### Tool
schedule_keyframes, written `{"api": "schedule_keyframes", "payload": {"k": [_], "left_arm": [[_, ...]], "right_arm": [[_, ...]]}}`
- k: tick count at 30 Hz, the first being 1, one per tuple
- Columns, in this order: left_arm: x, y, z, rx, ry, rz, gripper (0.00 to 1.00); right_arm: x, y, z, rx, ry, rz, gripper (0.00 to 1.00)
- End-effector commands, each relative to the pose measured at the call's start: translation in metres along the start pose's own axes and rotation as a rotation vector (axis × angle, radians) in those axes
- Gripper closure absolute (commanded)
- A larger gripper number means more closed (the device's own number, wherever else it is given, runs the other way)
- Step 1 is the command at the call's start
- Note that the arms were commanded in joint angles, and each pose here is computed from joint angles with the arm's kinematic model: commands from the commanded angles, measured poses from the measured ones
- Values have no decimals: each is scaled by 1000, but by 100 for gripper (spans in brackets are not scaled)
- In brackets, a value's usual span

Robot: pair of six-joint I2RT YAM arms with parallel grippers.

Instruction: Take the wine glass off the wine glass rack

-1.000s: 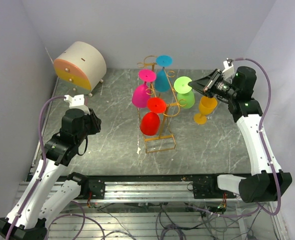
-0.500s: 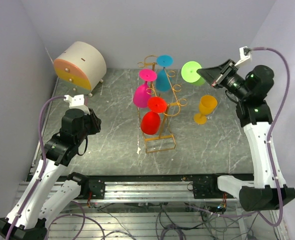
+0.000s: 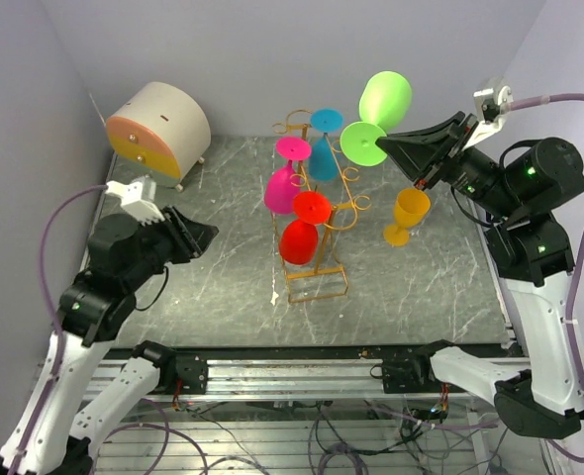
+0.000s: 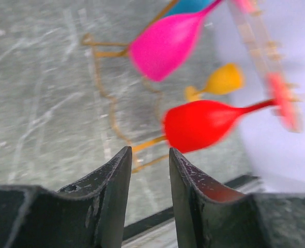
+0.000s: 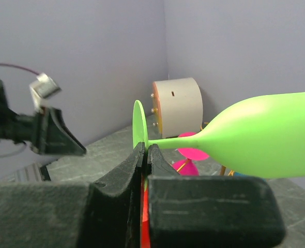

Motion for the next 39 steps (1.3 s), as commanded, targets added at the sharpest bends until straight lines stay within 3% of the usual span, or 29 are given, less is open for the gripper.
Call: {"api": "schedule_keyframes", "payload": {"k": [1, 7, 13, 21, 30, 39], "left_arm": [[-55, 55, 23, -19, 158, -318, 51], [-88, 95, 39, 13, 361, -507, 40], [-100, 108, 44, 99, 501, -510, 38], [-95, 116, 41, 75, 598, -464, 38], [-89, 126, 34, 88, 801, -437, 38], [-88, 126, 35, 100, 837, -382, 39]], "right_arm": [[9, 6, -2, 3, 141, 19, 100], [18, 0, -6, -2, 145, 98, 100], [20, -20, -4, -2, 126, 157, 100], [51, -63, -13, 31, 126, 227, 100], [110, -77, -53, 66, 291, 183, 100], [168, -69, -93, 7, 503, 154, 100]]}}
Point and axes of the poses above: each gripper's point midway between its finger pads, its own y axis back along the fingers, its own x axis along the line the jaws close on, z = x × y, the point moved 9 cm from there along y, back along the fingers, and after that the axes turned 4 degrees about y, right-handed, at the moved point
